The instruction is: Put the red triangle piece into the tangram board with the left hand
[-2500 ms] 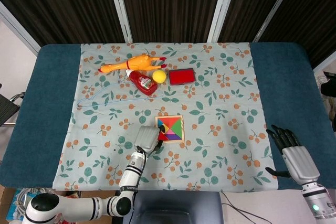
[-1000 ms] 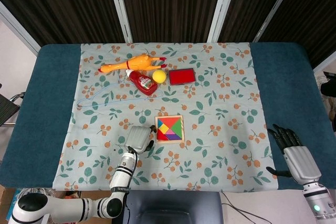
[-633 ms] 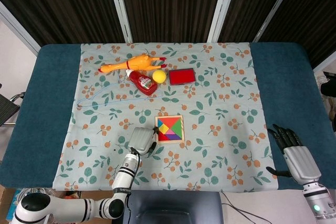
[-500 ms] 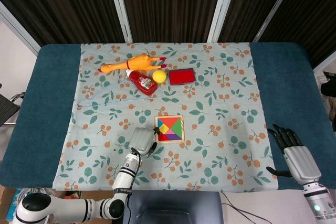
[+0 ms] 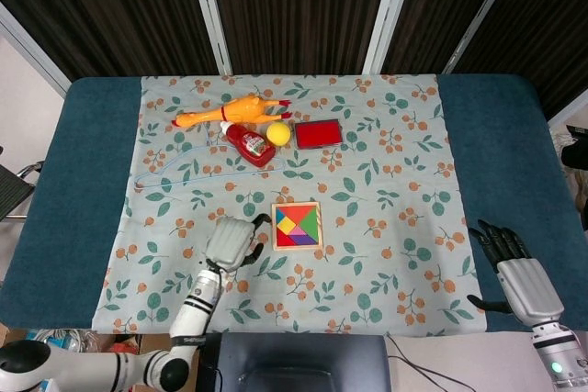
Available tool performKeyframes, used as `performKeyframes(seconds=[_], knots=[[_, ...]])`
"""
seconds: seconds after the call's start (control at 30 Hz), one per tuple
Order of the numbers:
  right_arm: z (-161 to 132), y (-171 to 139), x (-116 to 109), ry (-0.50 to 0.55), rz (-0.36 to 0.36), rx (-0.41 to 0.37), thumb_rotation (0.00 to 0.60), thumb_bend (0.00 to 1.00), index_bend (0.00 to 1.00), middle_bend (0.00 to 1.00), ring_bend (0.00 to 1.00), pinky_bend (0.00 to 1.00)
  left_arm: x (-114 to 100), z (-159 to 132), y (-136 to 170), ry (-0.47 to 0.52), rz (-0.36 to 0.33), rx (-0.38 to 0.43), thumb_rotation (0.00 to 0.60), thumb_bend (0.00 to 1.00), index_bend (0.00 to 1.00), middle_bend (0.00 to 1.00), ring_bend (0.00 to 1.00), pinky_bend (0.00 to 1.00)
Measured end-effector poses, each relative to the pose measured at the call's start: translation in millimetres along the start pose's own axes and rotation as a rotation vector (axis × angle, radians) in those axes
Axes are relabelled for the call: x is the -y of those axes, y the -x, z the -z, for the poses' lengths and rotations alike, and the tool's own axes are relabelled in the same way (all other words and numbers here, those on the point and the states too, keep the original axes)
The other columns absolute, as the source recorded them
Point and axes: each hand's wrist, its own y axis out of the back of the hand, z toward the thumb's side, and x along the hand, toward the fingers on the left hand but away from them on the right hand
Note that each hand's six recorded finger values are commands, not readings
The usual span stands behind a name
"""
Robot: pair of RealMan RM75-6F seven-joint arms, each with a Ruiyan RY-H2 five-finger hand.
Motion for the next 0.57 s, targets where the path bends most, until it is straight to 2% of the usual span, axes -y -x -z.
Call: performKeyframes(seconds=[0.03, 0.07, 0.2, 0.33, 0.43, 0.57], knots=[[0, 0, 0, -0.005, -0.002, 0.000, 0.600, 0.15, 0.00, 0.00, 0.00, 0.00, -8, 14, 9, 0.006, -0.006, 0.002, 0.600, 0.37, 0.07, 0.06, 0.01, 0.14], [-1, 0, 1, -0.009, -0.005, 0.000, 0.600, 0.15, 0.00, 0.00, 0.00, 0.00, -15, 25, 16, 0.011, -0.016, 0.002, 0.600, 0.37, 0.06, 0.03, 0.00, 0.11], [-5, -1, 5, -0.038, -0.012, 0.000, 0.600, 0.15, 0.00, 0.00, 0.00, 0.00, -40, 73, 51, 0.069, -0.099, -0.005, 0.600, 0.38, 0.06, 0.02, 0.00, 0.06], [-9, -1, 9, -0.068, -0.013, -0.001, 0.600, 0.15, 0.00, 0.00, 0.00, 0.00, -51, 123, 102, 0.189, -0.236, -0.035, 0.600, 0.38, 0.05, 0.02, 0.00, 0.03], [-14, 0, 13, -0.089, -0.013, -0.001, 0.600, 0.15, 0.00, 0.00, 0.00, 0.00, -61, 150, 131, 0.210, -0.326, -0.041, 0.600, 0.38, 0.05, 0.02, 0.00, 0.03], [-17, 2, 17, -0.098, -0.015, 0.007, 0.600, 0.15, 0.00, 0.00, 0.00, 0.00, -60, 160, 156, 0.162, -0.330, -0.030, 0.600, 0.37, 0.04, 0.02, 0.00, 0.03]])
